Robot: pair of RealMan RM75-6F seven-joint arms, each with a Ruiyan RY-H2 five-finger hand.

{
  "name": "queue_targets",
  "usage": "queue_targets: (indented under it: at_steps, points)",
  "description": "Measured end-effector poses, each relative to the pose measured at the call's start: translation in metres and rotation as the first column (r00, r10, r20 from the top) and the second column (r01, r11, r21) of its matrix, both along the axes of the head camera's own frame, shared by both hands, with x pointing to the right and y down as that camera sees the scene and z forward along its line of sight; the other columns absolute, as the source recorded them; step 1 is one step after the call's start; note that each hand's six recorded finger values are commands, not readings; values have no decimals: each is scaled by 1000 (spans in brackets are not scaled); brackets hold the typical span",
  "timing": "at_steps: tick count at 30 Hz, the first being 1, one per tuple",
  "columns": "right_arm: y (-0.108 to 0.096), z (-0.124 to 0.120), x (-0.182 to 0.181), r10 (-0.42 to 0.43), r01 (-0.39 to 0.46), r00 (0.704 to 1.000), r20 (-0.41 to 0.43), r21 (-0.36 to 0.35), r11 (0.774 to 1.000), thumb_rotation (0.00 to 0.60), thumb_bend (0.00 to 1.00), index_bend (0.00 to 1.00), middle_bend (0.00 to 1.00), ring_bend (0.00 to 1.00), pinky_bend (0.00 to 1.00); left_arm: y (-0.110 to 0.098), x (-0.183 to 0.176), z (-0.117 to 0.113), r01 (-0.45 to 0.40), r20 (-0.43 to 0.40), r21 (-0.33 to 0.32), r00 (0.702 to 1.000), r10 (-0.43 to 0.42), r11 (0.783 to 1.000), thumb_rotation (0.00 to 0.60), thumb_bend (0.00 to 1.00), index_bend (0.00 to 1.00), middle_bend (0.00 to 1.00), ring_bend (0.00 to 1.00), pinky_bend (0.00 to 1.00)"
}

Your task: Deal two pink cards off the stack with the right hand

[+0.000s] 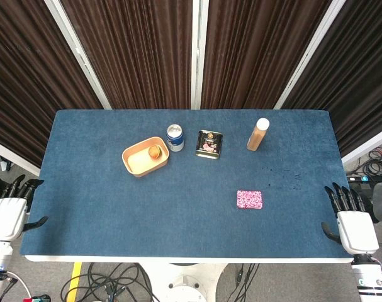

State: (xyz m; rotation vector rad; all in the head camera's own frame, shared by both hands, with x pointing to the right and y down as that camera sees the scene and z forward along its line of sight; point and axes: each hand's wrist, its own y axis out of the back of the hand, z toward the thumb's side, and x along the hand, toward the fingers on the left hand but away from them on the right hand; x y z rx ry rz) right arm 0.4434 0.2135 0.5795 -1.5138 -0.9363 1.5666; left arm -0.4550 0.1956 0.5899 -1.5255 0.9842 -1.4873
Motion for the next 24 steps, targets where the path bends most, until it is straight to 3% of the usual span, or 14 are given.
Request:
queue_targets:
  at_steps: [11,24]
  points:
    - [0,2,-1,-12,12,1000,15,-25,1000,600,226,0,0,0,0,5,-1,1,4,-6,0,1000,-4,1000,600,3,174,172,66,191]
    - [-8,-2,-17,-87,85,994,73,32,996,600,231,0,4,0,0,3,7,-5,-4,-46,8,999,4,1000,600,3,174,172,65,191]
